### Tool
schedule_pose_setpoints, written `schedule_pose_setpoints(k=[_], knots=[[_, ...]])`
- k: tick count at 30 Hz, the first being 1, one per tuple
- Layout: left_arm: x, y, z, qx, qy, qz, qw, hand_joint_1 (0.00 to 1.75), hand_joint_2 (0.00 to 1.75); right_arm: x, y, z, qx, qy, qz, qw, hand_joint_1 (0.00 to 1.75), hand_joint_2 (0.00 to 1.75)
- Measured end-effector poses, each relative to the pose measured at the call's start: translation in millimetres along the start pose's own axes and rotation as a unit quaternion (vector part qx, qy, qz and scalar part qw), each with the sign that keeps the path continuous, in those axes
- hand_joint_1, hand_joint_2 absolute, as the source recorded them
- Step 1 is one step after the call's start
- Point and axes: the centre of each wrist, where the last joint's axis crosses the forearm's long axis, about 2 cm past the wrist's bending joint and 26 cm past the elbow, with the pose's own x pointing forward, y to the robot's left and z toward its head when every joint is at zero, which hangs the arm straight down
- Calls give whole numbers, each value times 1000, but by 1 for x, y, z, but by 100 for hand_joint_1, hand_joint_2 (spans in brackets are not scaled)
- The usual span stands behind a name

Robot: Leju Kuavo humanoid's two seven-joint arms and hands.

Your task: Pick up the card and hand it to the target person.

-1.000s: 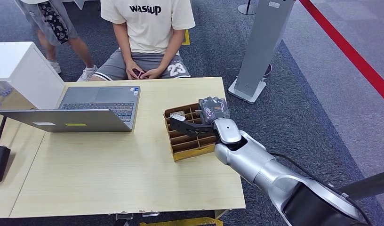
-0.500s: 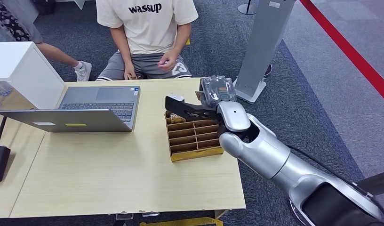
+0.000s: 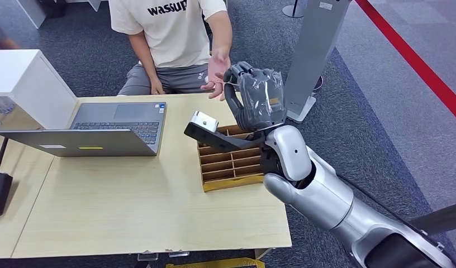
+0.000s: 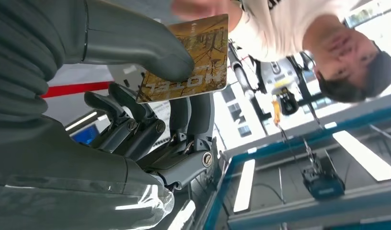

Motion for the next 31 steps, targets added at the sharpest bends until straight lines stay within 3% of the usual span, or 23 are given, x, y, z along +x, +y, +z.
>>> schedule_pose_setpoints(k=[7, 13, 17, 19, 23, 31], knots=[[4, 0, 0, -14, -6, 3, 1000, 0, 175, -4, 17, 7, -82, -28, 8, 996, 175, 175], [7, -1, -1, -40, -8, 18, 999, 0, 175, -8, 36, 9, -87, -34, 20, 995, 175, 175], [7, -2, -1, -51, -14, 23, 998, 0, 175, -8, 46, 9, -71, -37, 22, 997, 2, 175], [7, -2, -1, -55, -15, 22, 998, 0, 175, -8, 50, 9, -63, -39, 22, 997, 0, 175], [6, -2, -1, -59, -17, 27, 998, 0, 0, -7, 57, 10, -48, -32, -11, 998, 0, 175], [3, -2, 0, -45, -14, 37, 998, 0, 0, -12, 66, 21, -31, 52, -157, 986, 0, 175]])
